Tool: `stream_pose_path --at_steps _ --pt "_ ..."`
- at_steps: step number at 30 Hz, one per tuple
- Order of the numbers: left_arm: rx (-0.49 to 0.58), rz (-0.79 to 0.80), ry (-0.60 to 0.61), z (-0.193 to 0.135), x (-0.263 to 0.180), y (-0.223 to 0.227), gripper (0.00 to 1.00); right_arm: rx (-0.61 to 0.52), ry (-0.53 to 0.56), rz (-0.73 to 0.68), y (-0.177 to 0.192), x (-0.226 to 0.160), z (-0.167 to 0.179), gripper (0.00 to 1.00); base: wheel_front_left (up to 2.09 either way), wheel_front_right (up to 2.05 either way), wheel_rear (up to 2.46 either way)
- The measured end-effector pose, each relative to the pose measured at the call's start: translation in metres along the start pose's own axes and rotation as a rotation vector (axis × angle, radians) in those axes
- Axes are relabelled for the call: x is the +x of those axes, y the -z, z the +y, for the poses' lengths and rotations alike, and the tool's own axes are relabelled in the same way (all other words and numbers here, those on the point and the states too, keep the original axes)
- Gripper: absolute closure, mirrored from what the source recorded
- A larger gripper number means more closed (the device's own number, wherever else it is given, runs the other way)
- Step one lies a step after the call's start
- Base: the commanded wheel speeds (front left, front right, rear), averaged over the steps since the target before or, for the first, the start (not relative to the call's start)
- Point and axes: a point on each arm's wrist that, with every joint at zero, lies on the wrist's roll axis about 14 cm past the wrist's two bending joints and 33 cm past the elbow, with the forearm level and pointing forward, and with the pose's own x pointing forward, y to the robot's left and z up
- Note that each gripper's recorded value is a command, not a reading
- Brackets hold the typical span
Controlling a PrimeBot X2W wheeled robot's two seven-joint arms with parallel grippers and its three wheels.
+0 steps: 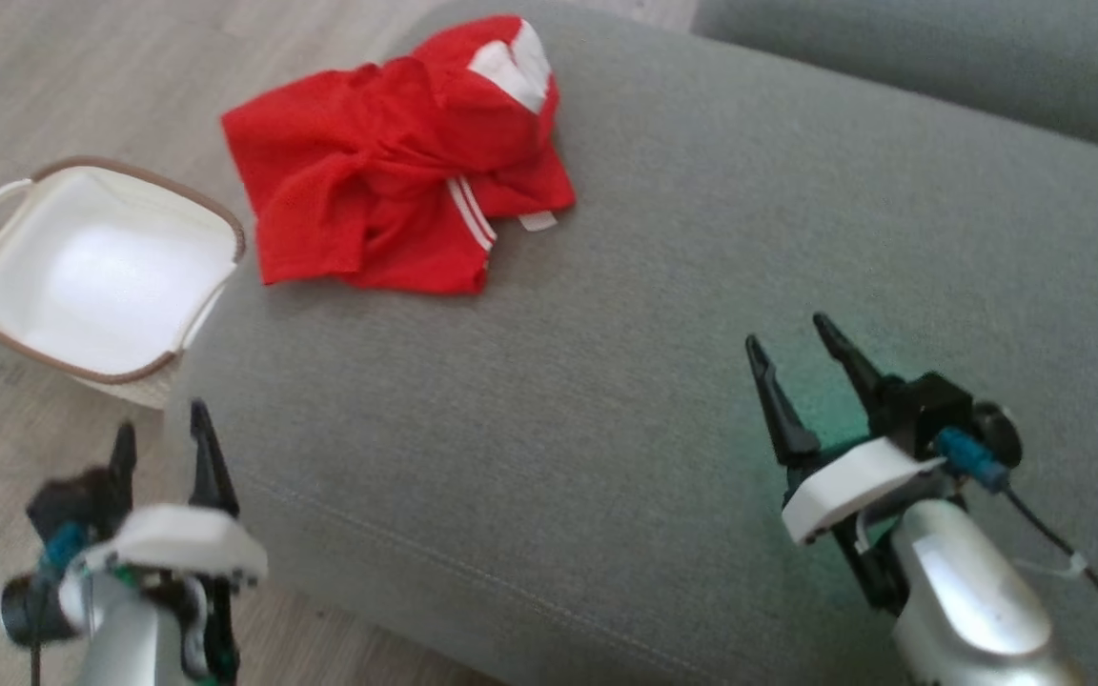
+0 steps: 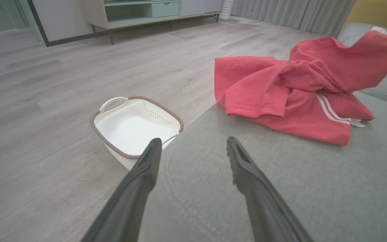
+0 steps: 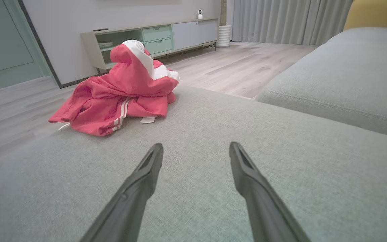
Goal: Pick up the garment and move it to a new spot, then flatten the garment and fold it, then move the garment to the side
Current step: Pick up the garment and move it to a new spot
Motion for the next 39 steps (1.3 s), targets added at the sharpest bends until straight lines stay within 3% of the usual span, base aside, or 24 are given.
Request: stream_pose_path --at_steps 18,28,39 --pt "0.142 -0.103 0.341 -0.136 0.128 -0.053 0.00 0.005 0.121 -0.011 0.014 -0.012 -0.077 0.00 0.00 0.00 0.00" --pt "0.211 -0.144 0.569 -0.228 0.158 -0.065 0.00 0.038 0.197 0.030 0.037 -0.026 -0.106 0.00 0.00 0.00 0.00" --pt "0.280 0.041 0.623 -0.242 0.163 -0.010 0.00 0.054 0.265 0.040 0.039 -0.043 -0.123 0.00 0.00 0.00 0.00"
